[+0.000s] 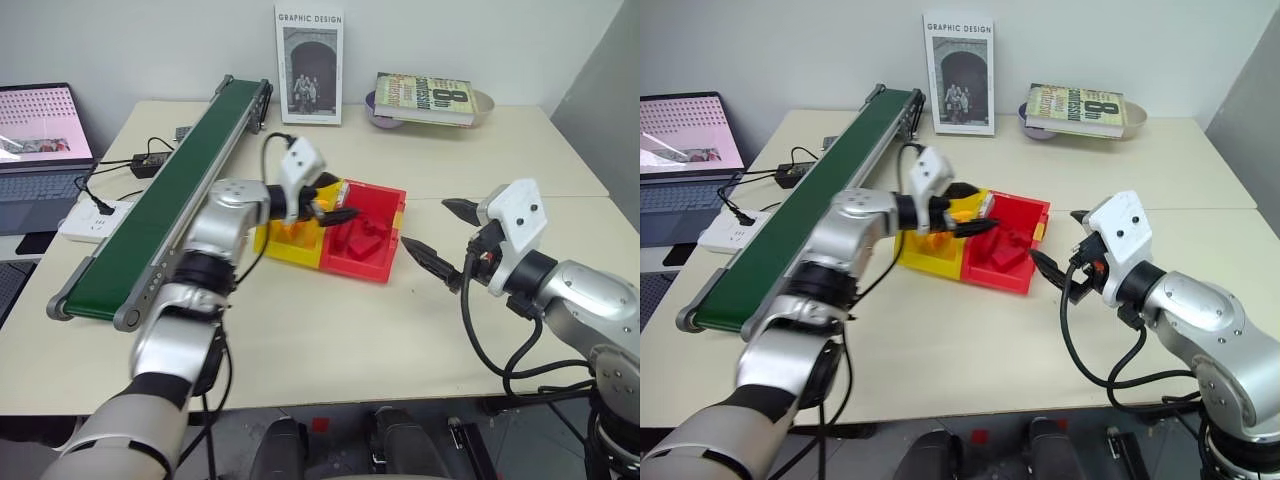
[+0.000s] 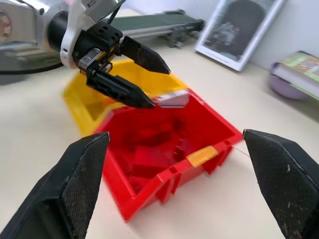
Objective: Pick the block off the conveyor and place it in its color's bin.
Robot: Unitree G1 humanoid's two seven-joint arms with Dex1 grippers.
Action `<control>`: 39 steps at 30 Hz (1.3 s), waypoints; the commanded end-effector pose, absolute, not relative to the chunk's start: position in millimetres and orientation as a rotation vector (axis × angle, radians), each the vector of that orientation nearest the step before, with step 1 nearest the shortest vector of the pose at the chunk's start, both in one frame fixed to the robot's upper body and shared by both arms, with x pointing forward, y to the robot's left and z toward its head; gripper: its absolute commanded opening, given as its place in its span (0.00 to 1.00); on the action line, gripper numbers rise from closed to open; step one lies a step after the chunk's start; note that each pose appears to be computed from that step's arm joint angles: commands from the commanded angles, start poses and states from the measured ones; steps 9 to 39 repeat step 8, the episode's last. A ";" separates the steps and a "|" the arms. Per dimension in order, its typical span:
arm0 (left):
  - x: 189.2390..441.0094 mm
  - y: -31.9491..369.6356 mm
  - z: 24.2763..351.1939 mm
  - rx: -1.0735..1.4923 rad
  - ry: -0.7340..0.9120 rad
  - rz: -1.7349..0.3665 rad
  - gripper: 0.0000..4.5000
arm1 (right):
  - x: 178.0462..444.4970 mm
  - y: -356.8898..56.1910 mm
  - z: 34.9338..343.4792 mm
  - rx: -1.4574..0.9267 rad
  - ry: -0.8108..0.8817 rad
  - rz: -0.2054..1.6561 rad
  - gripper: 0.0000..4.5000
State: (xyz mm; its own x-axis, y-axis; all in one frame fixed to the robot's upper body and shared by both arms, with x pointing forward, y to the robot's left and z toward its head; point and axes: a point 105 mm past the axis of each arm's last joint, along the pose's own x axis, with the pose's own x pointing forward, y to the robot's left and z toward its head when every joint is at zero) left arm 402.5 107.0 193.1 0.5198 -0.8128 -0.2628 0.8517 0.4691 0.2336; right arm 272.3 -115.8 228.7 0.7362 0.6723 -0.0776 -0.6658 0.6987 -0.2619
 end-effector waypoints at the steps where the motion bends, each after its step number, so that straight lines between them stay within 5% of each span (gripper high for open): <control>1: 377.9 121.5 218.3 0.369 0.091 -1.062 0.99 | 274.0 -118.8 241.3 -0.300 -0.061 0.816 1.00; 8: 343.5 180.1 224.9 0.453 0.146 -0.930 0.99 | 287.5 -128.1 234.1 -0.362 -0.018 0.884 1.00; 39: 343.5 180.1 224.9 0.453 0.146 -0.930 0.99 | 287.5 -128.1 234.1 -0.362 -0.018 0.884 1.00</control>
